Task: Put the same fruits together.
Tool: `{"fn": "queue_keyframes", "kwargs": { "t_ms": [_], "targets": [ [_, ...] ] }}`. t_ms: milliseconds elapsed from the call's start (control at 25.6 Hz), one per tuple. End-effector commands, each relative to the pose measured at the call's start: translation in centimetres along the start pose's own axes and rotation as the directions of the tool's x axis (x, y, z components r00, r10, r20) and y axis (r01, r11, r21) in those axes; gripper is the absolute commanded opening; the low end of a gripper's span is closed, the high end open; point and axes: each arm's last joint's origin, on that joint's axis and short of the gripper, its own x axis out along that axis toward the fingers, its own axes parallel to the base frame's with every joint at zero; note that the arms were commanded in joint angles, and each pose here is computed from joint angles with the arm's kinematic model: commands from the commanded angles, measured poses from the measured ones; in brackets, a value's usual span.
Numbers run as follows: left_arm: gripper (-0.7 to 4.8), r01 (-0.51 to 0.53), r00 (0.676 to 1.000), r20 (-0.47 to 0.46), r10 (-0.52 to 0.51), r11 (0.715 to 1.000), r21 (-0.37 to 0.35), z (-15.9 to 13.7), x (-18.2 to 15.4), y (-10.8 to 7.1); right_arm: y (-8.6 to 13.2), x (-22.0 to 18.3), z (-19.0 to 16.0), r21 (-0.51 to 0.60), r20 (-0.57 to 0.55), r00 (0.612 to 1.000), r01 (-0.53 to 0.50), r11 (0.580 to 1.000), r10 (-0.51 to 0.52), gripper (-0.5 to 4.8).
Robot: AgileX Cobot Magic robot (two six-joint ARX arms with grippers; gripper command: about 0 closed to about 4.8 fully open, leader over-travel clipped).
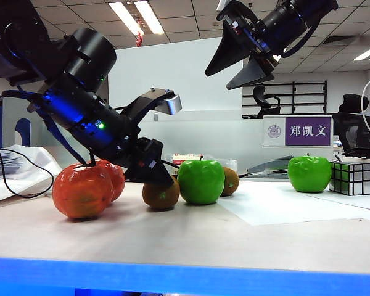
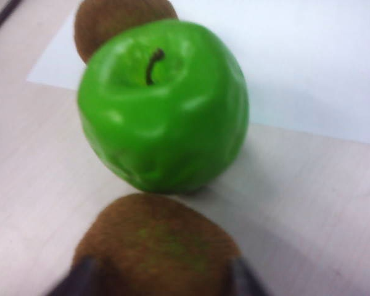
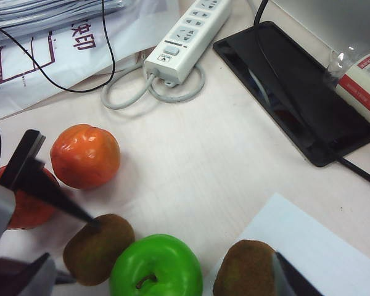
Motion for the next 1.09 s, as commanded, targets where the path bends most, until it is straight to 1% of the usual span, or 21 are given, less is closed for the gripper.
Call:
{"fn": "queue_keyframes", "kwargs": {
  "t_ms": [39,78,156,195,273,312,468,546,625,937,1093],
  "targets": [
    [1.76,0.004,1.0,0.007,-0.003,1.0,-0.002,0.1,0.1,0.0,0.1,-0.2,0.3,-0.016,0.016,1.0,-0.001,1.0,0.002,4.79],
    [1.52,0.004,1.0,0.007,-0.004,1.0,-0.002,0.1,0.1,0.0,0.1,-0.2,0.3,-0.016,0.016,1.0,-0.001,1.0,0.001,4.79],
    [1.61,0.004,1.0,0.009,-0.004,1.0,-0.001,0.1,0.1,0.0,0.1,-0.2,0.3,-0.016,0.016,1.0,-0.001,1.0,0.002,4.79],
    [2.2,0.004,1.0,0.01,-0.004,1.0,-0.001,0.1,0.1,0.0,0.1,-0.2,0.3,-0.015,0.016,1.0,-0.002,1.0,0.002,4.79],
    [3.19,0.005,1.0,0.01,-0.005,1.0,-0.001,0.1,0.1,0.0,0.1,-0.2,0.3,-0.015,0.016,1.0,-0.002,1.0,0.002,4.79],
    [3.47,0.005,1.0,0.01,-0.005,1.0,0.001,0.1,0.1,0.0,0.1,-0.2,0.3,-0.015,0.016,1.0,-0.002,1.0,0.002,4.79],
    [3.91,0.006,1.0,0.008,-0.006,1.0,0.002,0.1,0.1,0.0,0.1,-0.2,0.3,-0.015,0.016,1.0,-0.005,1.0,0.005,4.79],
    [4.44,0.003,1.0,0.006,-0.003,1.0,0.002,0.0,0.1,0.0,0.2,-0.2,0.3,-0.015,0.02,1.0,-0.016,1.0,0.017,4.79],
    [4.75,0.002,1.0,0.007,-0.002,1.0,0.002,-0.1,0.3,0.0,0.2,-0.2,0.3,-0.015,0.022,1.0,-0.022,1.0,0.022,4.79],
    [4.79,0.011,1.0,-0.016,-0.011,1.0,-0.004,-1.3,1.7,-0.3,0.2,-0.2,0.3,-0.013,0.02,1.0,-0.024,1.0,0.024,4.79],
    [4.79,-0.036,0.999,-0.037,0.036,0.999,-0.001,-1.7,2.2,-0.3,0.2,-0.2,0.3,-0.013,0.02,0.999,-0.025,1.0,0.025,4.79]
  ]
}}
